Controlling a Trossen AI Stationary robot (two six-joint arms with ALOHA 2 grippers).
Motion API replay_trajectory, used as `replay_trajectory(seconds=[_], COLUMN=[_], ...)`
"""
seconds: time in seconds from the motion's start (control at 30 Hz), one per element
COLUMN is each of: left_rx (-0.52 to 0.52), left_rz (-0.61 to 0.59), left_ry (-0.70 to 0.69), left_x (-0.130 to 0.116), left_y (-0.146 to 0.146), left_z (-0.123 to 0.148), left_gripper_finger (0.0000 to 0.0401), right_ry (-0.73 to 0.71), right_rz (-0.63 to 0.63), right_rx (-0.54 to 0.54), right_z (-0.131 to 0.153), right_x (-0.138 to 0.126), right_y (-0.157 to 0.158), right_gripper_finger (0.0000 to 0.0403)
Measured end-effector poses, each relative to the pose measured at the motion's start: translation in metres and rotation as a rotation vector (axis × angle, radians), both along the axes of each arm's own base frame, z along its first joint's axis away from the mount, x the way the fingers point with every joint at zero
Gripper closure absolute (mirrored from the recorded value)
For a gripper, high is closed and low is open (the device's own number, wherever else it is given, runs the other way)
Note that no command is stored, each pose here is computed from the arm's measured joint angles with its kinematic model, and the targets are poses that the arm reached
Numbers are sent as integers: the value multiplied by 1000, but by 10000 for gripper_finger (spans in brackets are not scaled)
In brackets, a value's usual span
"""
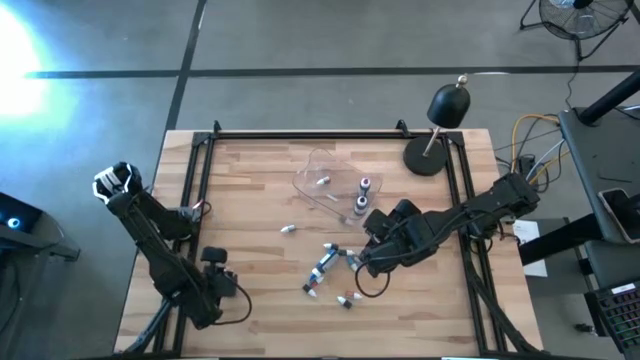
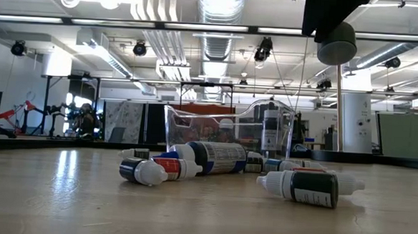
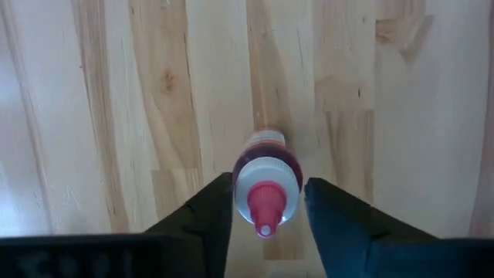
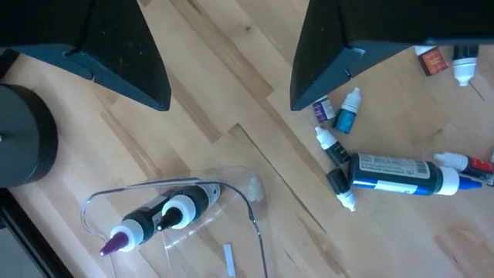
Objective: Pick & Place food coloring
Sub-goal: Put the large pink food coloring bottle into the transparent bin
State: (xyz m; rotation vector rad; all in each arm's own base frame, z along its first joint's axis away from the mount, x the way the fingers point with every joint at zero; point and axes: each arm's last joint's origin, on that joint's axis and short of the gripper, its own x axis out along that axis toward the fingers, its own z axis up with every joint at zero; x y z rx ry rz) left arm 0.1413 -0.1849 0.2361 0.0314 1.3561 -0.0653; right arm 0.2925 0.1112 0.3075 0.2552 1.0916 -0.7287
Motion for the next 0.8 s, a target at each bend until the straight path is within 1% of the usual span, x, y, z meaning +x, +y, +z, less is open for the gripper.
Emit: replay_trajectory(seconds=[0.1, 0.2, 0.43, 0.63, 0.7, 0.8], left_rx=[0, 1, 0, 17, 40, 72], left_rz=[0, 0, 9, 65, 68, 95], left_ry=[0, 0, 0, 22, 44, 67], left_x=[0, 0, 0, -1, -2, -2], left_y=[0, 0, 0, 3, 5, 14], left_z=[0, 0, 0, 0, 6, 27], left_gripper_finger=[292, 305, 308, 308, 308, 309], right_ry=[1, 2, 5, 6, 11, 20], right_rz=[2, 2, 2, -3, -7, -24], right_rx=[-1, -1, -3, -4, -12, -35], right_z=[0, 0, 0, 0, 0, 3], right_x=[0, 0, 0, -1, -2, -9], right_y=[0, 0, 0, 0, -1, 0], right_gripper_finger=[145, 145, 145, 145, 145, 145])
